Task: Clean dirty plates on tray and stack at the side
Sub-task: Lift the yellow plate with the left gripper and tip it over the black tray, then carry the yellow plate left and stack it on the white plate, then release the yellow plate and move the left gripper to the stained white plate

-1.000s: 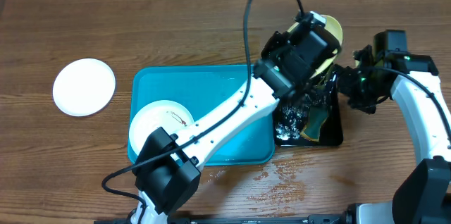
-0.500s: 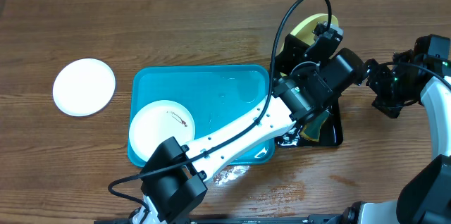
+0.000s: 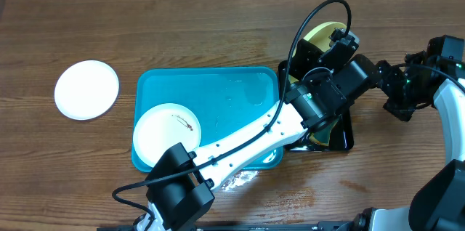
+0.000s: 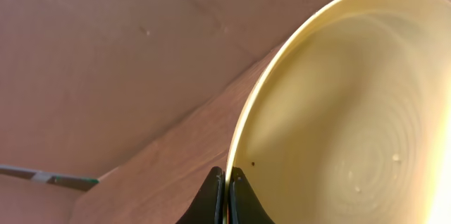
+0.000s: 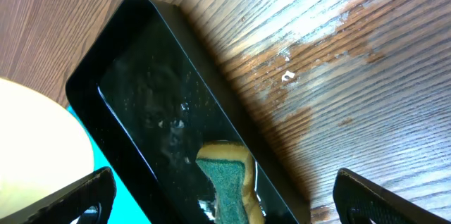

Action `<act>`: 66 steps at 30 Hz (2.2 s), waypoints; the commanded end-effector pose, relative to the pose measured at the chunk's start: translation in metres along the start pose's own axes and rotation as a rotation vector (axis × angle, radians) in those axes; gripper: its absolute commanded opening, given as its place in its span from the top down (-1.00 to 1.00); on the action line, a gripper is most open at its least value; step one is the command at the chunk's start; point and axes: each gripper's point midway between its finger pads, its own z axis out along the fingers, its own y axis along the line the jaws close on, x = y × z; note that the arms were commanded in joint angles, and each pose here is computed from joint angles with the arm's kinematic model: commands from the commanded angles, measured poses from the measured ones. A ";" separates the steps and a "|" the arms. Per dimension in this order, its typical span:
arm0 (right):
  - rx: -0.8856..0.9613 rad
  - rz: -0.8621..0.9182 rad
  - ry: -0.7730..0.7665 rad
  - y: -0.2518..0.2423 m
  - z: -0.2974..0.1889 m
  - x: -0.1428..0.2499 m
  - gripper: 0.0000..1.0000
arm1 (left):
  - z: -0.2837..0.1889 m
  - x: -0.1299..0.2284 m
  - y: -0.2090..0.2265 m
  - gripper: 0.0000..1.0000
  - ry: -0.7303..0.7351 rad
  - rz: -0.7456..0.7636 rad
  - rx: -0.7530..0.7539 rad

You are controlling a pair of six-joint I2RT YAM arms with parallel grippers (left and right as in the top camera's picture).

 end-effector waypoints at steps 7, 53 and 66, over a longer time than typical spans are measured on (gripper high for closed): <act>-0.012 -0.021 0.008 0.011 -0.003 0.004 -1.00 | 0.051 0.036 0.014 0.92 0.254 -0.409 0.462; -0.002 -0.337 0.099 0.085 0.032 0.067 -1.00 | 0.065 0.408 0.240 -0.47 1.218 -1.360 0.411; -0.002 -0.337 0.099 0.085 0.032 0.067 -1.00 | -0.040 0.391 0.184 -0.35 1.185 -1.156 0.222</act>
